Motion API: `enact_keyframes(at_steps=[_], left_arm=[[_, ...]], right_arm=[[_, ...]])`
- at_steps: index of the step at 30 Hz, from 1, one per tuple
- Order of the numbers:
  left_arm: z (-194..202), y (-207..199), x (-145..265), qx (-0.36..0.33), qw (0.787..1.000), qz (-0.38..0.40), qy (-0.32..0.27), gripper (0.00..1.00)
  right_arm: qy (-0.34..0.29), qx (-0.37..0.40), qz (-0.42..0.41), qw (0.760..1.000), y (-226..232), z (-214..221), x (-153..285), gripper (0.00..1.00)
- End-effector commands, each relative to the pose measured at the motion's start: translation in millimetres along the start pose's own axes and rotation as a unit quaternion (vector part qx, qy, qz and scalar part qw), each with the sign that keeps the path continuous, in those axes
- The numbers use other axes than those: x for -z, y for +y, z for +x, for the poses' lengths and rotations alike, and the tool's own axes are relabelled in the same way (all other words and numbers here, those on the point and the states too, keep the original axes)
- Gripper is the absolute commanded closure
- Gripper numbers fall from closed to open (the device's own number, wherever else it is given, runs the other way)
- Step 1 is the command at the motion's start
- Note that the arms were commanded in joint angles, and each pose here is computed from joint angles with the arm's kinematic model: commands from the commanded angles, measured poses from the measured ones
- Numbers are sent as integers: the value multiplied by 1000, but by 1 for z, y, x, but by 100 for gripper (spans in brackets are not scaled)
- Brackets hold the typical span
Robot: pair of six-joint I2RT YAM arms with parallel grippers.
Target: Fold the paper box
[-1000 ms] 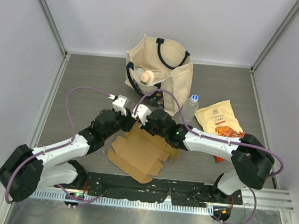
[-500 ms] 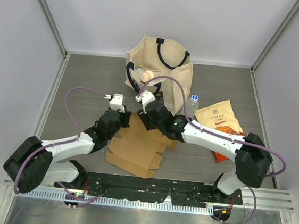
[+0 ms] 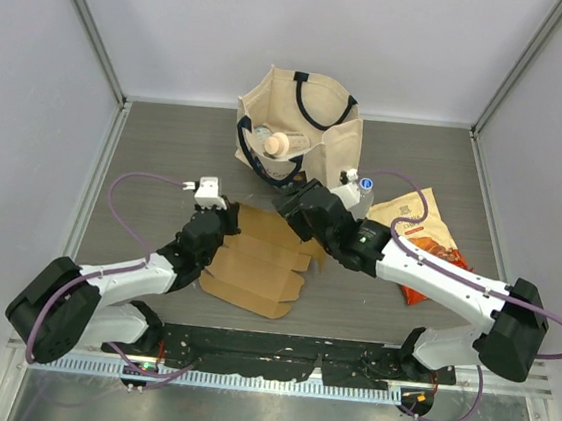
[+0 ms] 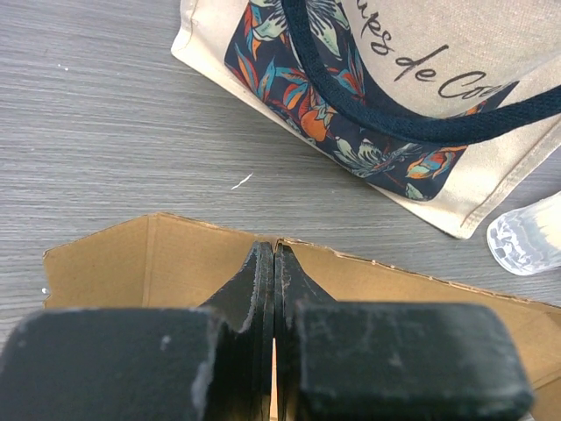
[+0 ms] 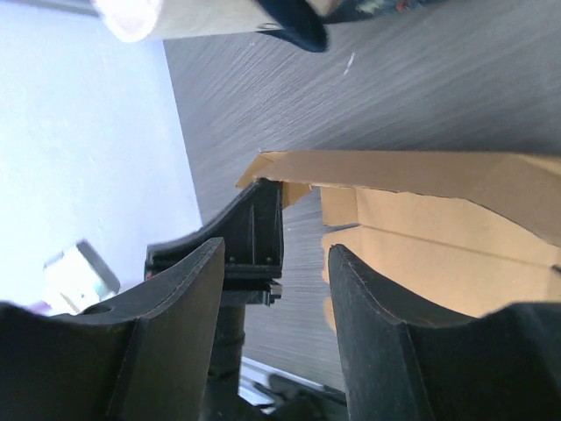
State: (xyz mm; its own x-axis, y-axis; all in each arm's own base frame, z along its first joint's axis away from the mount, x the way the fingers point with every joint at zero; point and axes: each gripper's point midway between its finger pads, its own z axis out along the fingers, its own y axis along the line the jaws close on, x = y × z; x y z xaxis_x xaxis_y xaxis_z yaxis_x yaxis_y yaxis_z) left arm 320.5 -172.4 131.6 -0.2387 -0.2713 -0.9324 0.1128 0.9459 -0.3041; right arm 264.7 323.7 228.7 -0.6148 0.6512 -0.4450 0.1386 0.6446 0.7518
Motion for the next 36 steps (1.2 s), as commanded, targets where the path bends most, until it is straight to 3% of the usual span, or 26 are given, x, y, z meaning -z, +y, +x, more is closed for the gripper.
enact_keyframes(at_steps=[1,2,14,20,29,31,34,36], left_arm=[[-28,-5,4,32,998,9,-57,100],[-28,-6,4,33,998,11,-59,100],[-33,-4,11,48,996,16,-70,100],[-34,-3,15,52,996,19,-74,100],[-31,-10,17,64,995,40,-70,100],[-27,-17,18,64,994,58,-60,100],[-20,-36,26,58,992,109,-19,90],[-19,-41,37,60,990,130,-5,68]], right_arm=[[-32,-245,-10,969,8,-2,-17,44],[-31,-278,-11,960,10,-1,-19,44],[-29,-359,36,932,-10,22,-57,47],[-71,-367,42,926,-19,10,-63,56],[-78,-372,58,923,-31,15,-71,70],[-84,-366,60,925,-36,14,-70,81],[-85,-337,65,935,-49,16,-67,92],[-77,-323,75,940,-68,22,-62,99]])
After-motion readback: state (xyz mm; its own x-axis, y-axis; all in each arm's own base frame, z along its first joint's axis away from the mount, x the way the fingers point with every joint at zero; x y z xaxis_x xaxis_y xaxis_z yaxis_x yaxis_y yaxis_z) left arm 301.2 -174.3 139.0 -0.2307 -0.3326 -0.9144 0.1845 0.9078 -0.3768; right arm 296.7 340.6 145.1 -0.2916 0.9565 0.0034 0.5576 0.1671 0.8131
